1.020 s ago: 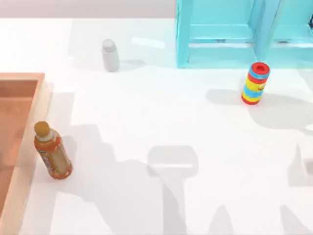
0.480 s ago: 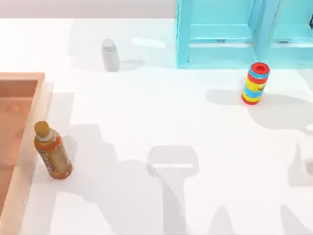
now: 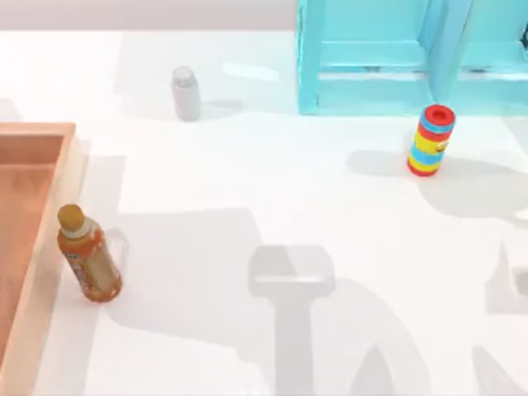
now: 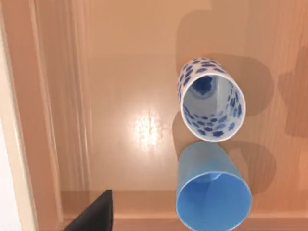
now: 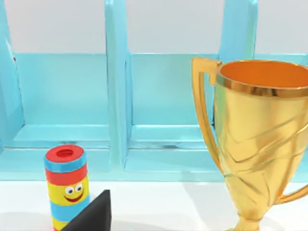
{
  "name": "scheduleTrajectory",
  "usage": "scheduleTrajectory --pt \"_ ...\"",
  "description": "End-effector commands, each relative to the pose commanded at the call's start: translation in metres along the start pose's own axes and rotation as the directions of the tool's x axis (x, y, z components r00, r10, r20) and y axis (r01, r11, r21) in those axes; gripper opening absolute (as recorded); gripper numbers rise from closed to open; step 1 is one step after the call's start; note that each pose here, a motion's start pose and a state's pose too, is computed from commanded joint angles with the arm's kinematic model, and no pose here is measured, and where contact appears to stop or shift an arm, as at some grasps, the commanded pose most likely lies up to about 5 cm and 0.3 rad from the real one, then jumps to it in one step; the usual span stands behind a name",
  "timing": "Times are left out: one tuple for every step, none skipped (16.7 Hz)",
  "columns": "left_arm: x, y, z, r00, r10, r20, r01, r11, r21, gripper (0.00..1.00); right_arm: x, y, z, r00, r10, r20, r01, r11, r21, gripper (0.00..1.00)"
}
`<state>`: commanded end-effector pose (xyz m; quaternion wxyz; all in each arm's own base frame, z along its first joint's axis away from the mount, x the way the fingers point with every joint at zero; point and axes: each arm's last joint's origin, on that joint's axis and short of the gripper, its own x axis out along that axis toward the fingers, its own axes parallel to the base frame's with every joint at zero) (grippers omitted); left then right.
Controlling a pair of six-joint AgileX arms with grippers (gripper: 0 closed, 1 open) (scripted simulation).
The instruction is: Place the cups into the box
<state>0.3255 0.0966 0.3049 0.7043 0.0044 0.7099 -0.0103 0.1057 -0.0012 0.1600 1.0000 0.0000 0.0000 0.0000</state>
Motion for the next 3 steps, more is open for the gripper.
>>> scheduleTrajectory --pt "-0.0062 -0.0006 -0.0013 1.0 0.0 0.001 0.0 1.0 0.0 1.0 0.0 0.0 0.0 1.0 0.0 0.0 0.0 1.0 0.0 1.0" --pt "-0.0099 -0.0011 -0.0023 1.0 0.001 0.002 -0.001 1.0 0.0 1.0 0.0 0.0 0.0 1.0 0.0 0.0 0.0 1.0 0.0 1.0" --pt "-0.0108 -0.0012 -0.0025 1.0 0.001 0.002 -0.001 1.0 0.001 1.0 0.0 0.0 0.0 1.0 0.0 0.0 0.0 1.0 0.0 1.0"
